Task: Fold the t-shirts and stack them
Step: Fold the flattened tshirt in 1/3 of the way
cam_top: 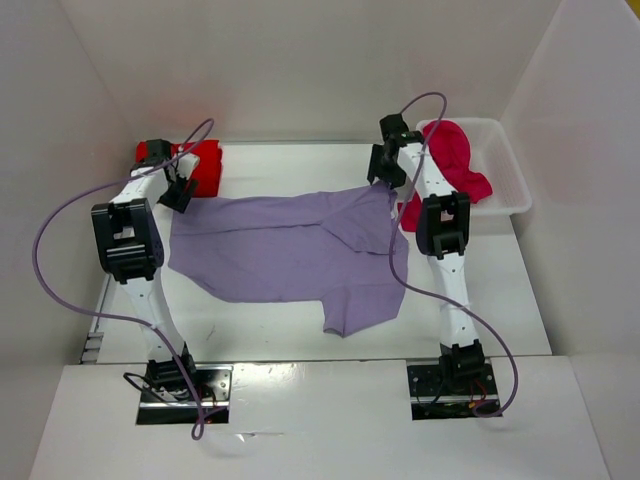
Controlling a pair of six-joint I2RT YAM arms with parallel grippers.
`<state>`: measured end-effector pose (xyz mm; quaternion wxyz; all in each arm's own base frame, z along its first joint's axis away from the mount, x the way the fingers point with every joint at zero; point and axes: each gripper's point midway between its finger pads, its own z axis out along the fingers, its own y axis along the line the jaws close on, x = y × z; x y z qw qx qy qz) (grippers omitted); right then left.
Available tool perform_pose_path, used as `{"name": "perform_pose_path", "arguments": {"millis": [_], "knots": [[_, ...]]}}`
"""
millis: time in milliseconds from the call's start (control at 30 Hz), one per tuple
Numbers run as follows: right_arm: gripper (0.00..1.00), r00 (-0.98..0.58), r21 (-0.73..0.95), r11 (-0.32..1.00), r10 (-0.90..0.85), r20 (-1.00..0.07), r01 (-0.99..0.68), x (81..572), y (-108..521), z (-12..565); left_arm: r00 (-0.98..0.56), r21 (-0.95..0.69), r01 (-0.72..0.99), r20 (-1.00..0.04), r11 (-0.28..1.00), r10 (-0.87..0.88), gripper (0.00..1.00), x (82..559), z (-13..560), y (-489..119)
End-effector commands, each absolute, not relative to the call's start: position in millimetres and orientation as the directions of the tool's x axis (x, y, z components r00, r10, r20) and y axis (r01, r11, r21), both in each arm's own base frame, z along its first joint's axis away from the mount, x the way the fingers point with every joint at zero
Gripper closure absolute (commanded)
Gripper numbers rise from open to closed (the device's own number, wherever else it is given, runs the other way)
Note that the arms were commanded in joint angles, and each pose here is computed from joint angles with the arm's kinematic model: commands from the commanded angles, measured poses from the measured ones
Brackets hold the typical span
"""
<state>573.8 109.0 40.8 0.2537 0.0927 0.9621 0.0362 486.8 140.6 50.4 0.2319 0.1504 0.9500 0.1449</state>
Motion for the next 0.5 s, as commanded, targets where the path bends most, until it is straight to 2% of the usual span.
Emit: {"name": "perform_pose_path", "arguments": {"millis": [0, 33, 67, 133, 167, 200, 400, 433, 467], "knots": [[0.37, -0.857, 0.054, 0.978, 0.201, -0.474, 0.199, 567, 88, 50, -0.842, 0.346, 0.153, -0.445, 0.926, 0.306, 0.23, 498, 59, 144], [0.44, -0.856, 0.058, 0.977, 0.210, -0.473, 0.207, 567, 88, 50, -0.846, 0.343, 0.156, -0.438, 0.926, 0.305, 0.23, 496, 56, 144], [0.64, -0.859, 0.053, 0.975, 0.217, -0.463, 0.217, 565, 82, 46, -0.846, 0.342, 0.156, -0.438, 0.926, 0.305, 0.23, 496, 56, 144], [0.88, -0.861, 0.034, 0.969, 0.231, -0.453, 0.243, 564, 74, 37, -0.852, 0.334, 0.151, -0.433, 0.930, 0.294, 0.23, 495, 50, 143], [0.97, -0.849, 0.029, 0.963, 0.251, -0.465, 0.269, 567, 66, 40, -0.852, 0.334, 0.151, -0.433, 0.930, 0.294, 0.23, 495, 50, 143], [1.00, -0.847, 0.019, 0.962, 0.251, -0.469, 0.274, 567, 63, 41, -0.852, 0.334, 0.151, -0.433, 0.930, 0.294, 0.23, 495, 50, 143], [1.00, -0.760, 0.034, 0.938, 0.301, -0.577, 0.346, 599, 31, 71, -0.848, 0.333, 0.138, -0.446, 0.933, 0.285, 0.23, 500, 53, 144], [0.89, -0.764, 0.051, 0.941, 0.302, -0.570, 0.334, 598, 35, 71, -0.846, 0.331, 0.125, -0.457, 0.935, 0.274, 0.23, 503, 56, 144], [0.67, -0.758, 0.073, 0.943, 0.304, -0.577, 0.324, 602, 39, 74, -0.838, 0.325, 0.127, -0.470, 0.937, 0.276, 0.23, 504, 61, 142]]}}
